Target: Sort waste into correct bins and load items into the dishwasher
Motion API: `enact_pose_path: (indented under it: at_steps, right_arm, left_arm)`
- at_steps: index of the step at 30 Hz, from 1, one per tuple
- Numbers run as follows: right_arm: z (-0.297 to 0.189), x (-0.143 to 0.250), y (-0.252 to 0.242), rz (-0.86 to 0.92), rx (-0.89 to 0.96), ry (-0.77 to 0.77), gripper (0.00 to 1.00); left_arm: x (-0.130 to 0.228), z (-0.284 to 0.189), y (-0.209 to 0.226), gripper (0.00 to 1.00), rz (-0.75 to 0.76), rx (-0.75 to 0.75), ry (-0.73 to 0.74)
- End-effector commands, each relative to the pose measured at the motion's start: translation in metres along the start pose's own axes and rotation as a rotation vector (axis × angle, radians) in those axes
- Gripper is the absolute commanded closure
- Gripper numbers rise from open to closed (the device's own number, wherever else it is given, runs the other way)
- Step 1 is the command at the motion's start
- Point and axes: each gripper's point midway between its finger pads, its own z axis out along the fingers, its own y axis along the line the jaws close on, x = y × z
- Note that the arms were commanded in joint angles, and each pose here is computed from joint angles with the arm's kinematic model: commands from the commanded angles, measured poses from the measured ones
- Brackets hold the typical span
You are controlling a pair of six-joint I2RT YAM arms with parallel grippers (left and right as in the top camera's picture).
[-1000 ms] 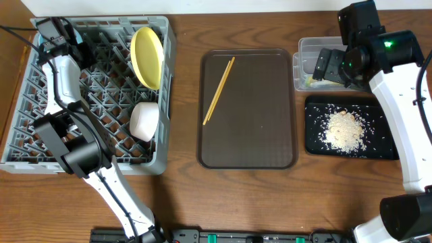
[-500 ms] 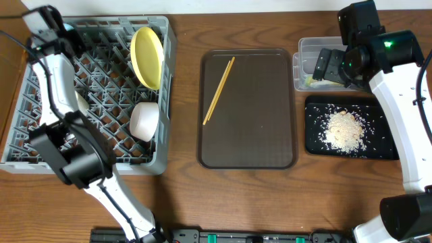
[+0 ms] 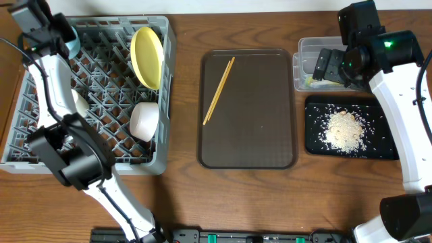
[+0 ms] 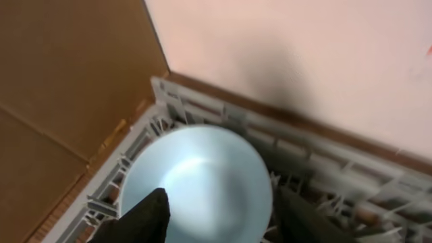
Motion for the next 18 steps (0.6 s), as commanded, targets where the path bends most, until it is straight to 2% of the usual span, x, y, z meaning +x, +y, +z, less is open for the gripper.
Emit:
enact_pose_path:
  at_steps: [1, 7, 12, 18]
  right_arm:
    - [-0.005, -0.002, -0.002, 0.01, 0.002, -0.016, 0.01]
    - [-0.005, -0.002, -0.002, 0.01, 0.002, -0.016, 0.01]
    - [-0.005, -0.002, -0.002, 0.01, 0.002, -0.016, 0.01]
    - [-0.005, -0.002, -0.002, 0.01, 0.002, -0.016, 0.01]
  left_arm:
    - [0.039, 0.03, 0.0, 0.48, 0.095, 0.002, 0.077]
    - [0.075, 0.048, -0.003, 0.47, 0.1, 0.014, 0.163]
    - [0.108, 0.055, -0.005, 0.56, 0.101, 0.024, 0.259]
    - [0.147, 0.063, -0.007, 0.55, 0.102, 0.034, 0.366]
